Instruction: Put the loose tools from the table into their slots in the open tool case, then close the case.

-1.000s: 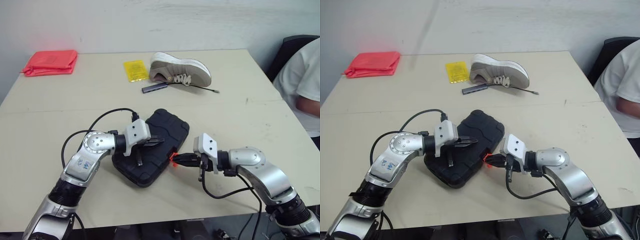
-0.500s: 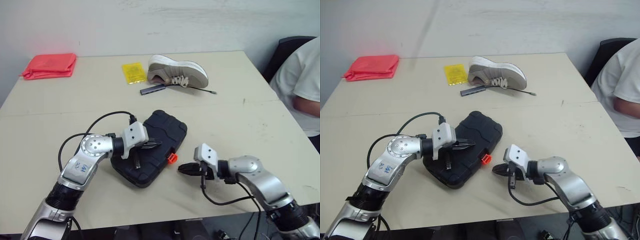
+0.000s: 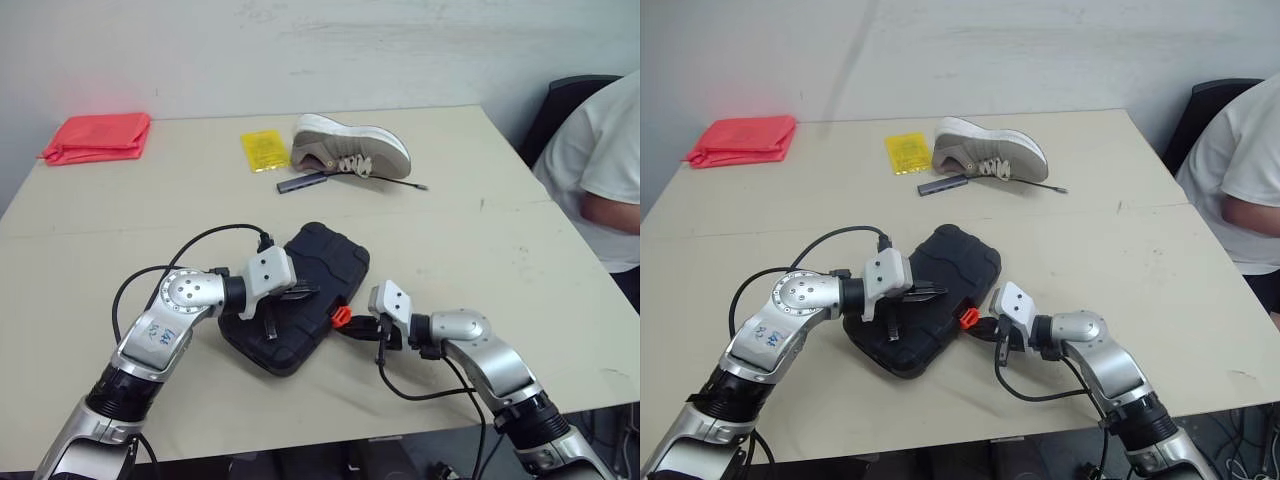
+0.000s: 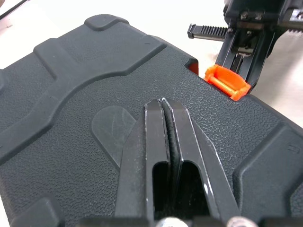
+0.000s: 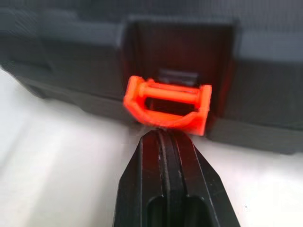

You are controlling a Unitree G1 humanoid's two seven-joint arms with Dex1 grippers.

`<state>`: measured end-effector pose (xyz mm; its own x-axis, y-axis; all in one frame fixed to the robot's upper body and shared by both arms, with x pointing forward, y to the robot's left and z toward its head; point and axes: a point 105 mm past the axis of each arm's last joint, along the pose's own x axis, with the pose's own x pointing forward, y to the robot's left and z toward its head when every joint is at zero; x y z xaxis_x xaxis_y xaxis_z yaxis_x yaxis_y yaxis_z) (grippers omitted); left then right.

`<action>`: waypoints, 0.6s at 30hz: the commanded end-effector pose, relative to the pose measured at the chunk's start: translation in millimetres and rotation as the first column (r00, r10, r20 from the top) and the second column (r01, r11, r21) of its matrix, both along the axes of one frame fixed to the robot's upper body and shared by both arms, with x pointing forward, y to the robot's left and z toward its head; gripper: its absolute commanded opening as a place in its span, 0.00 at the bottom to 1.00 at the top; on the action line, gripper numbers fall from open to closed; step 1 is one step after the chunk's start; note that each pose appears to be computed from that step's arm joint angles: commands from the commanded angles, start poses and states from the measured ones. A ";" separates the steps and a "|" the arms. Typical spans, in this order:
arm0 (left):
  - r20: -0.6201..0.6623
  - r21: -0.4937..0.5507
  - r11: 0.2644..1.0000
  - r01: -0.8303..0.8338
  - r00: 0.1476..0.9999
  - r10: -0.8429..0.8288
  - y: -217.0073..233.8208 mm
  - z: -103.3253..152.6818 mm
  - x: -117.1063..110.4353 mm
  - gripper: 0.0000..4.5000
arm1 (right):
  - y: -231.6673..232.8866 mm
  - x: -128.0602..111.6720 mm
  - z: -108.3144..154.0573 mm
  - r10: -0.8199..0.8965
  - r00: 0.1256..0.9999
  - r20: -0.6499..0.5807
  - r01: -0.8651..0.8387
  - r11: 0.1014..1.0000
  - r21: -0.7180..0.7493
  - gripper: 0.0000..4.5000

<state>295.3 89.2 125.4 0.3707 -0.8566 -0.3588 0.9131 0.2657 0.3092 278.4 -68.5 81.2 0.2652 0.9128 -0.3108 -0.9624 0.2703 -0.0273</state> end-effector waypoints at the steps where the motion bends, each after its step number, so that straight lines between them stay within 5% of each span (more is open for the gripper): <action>1: -0.311 0.149 0.989 0.017 0.950 0.031 11.3 -83.7 -30.5 0.01 | 11.5 -0.5 55.7 0.058 0.990 0.132 -0.074 0.990 0.119 0.00; 18: -0.174 0.110 0.994 -0.025 0.984 0.044 22.9 -74.7 -25.0 0.01 | 7.5 7.2 66.5 0.096 0.994 0.046 -0.100 0.991 0.089 0.00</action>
